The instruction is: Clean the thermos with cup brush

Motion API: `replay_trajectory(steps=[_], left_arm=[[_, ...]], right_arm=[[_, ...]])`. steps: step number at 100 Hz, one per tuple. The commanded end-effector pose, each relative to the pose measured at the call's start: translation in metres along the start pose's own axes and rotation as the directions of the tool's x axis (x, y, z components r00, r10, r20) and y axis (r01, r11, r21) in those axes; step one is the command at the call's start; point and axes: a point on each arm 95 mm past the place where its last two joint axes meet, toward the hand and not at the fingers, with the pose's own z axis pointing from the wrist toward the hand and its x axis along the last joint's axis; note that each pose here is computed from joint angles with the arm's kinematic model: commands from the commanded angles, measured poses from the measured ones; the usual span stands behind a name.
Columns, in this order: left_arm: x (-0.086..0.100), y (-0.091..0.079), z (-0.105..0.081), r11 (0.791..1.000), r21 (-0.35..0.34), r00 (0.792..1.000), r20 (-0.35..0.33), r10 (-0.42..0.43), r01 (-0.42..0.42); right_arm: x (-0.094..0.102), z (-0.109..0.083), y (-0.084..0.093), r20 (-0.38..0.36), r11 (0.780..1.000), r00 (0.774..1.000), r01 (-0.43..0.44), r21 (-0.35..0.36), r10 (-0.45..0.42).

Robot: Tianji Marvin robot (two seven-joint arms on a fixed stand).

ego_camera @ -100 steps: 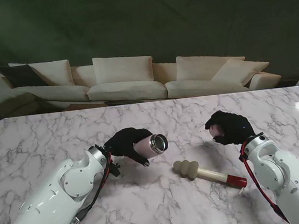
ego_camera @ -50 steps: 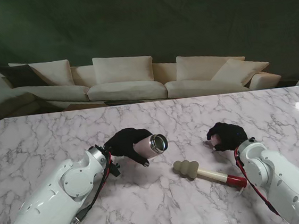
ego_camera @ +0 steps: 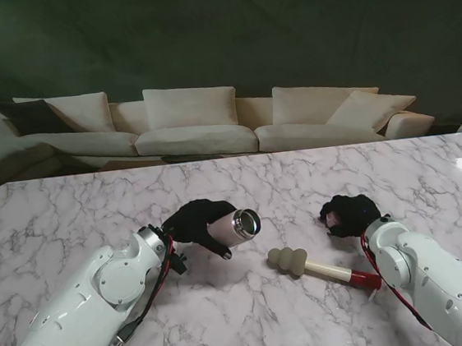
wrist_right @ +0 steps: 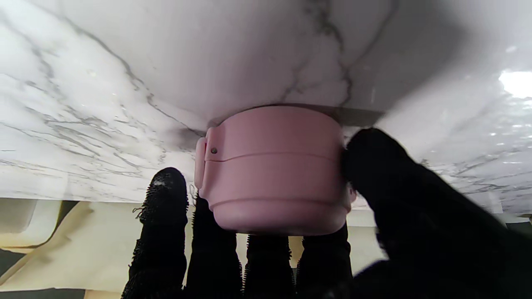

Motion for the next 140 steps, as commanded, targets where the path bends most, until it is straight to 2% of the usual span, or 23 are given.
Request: replay_trajectory(steps=[1,25,40,57,76,90,103,119,140], left_arm=[[0.003,-0.003,0.003,1.000,-0.010,1.000,-0.009,0.003,-0.003],[0.004,-0.006,0.004,1.000,-0.018,1.000,-0.012,0.007,-0.007],[0.003,-0.006,0.003,1.000,-0.017,1.000,-0.007,0.005,-0.005],[0.002,-0.007,0.002,1.000,-0.016,1.000,0.002,0.000,0.000],[0.001,-0.009,0.001,1.000,-0.010,1.000,0.003,0.001,-0.001],[0.000,-0.009,0.000,1.000,-0.006,1.000,0.008,0.001,-0.001],[0.000,-0.010,-0.001,1.000,-0.001,1.000,0.011,0.002,-0.002],[0.000,-0.011,-0.002,1.000,0.004,1.000,0.013,0.006,-0.006],[-0.001,-0.012,-0.003,1.000,0.002,1.000,0.012,0.015,-0.015]], right_arm=[[-0.005,-0.002,-0.006,0.002,1.000,1.000,-0.003,0.007,0.003],[-0.006,-0.004,-0.004,-0.019,0.999,0.999,-0.026,-0.024,0.026],[-0.002,-0.010,0.007,-0.030,0.993,0.999,-0.047,-0.105,0.044],[0.006,-0.041,0.037,-0.066,0.979,0.994,-0.092,-0.183,0.081],[0.019,-0.082,0.048,-0.090,0.971,0.995,-0.062,-0.229,0.042],[0.032,-0.107,0.042,-0.097,0.966,0.995,-0.063,-0.249,0.039],[0.041,-0.123,0.030,-0.092,0.960,0.994,-0.077,-0.268,0.054],[0.049,-0.133,0.010,-0.069,0.964,0.995,-0.084,-0.251,0.069],[0.056,-0.139,-0.009,-0.048,0.972,0.996,-0.089,-0.216,0.081]])
